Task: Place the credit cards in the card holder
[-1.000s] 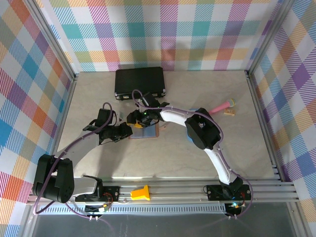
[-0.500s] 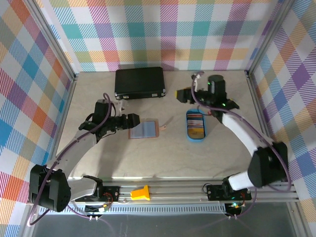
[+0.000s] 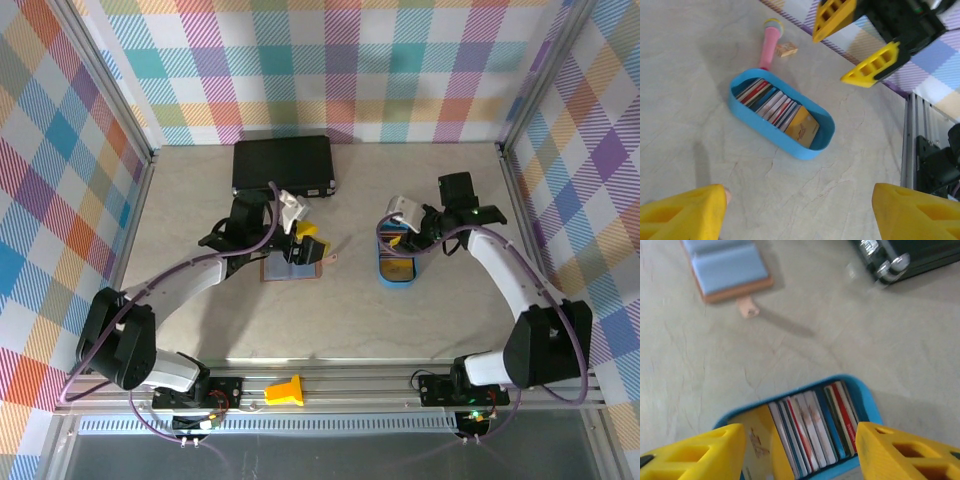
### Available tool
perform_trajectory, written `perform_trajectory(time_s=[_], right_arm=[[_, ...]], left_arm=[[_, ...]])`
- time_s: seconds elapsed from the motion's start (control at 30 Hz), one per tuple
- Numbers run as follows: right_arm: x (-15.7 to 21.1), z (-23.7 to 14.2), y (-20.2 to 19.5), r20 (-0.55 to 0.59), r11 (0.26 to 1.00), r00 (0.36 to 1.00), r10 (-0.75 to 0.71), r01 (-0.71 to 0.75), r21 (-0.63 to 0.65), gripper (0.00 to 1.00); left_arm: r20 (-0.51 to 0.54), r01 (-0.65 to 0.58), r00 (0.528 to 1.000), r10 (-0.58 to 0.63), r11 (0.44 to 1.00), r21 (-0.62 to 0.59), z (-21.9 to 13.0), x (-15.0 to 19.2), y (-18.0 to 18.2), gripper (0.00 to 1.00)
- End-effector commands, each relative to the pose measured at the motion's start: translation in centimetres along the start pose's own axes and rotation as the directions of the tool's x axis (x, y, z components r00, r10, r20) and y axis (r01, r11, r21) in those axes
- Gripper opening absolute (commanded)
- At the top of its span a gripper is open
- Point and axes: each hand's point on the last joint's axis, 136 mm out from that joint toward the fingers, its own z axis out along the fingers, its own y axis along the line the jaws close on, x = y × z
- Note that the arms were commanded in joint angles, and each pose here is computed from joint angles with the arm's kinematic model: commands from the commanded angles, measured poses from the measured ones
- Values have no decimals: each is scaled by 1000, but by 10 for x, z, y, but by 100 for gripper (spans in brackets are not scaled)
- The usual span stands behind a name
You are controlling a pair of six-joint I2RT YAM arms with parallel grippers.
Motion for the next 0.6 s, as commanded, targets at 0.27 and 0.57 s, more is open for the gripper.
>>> perform_trajectory(time_s=[0.27,0.57], right_arm=[[54,33,41,-98,889,913,-396,354,-290,58],[79,76,37,-211,905,910,-357,282,-317,59]], left_arm=[[-44,-332,940,338,937,108,17,38,-29,85],[-127,-361,920,369,929,82,23,55,-27,89]])
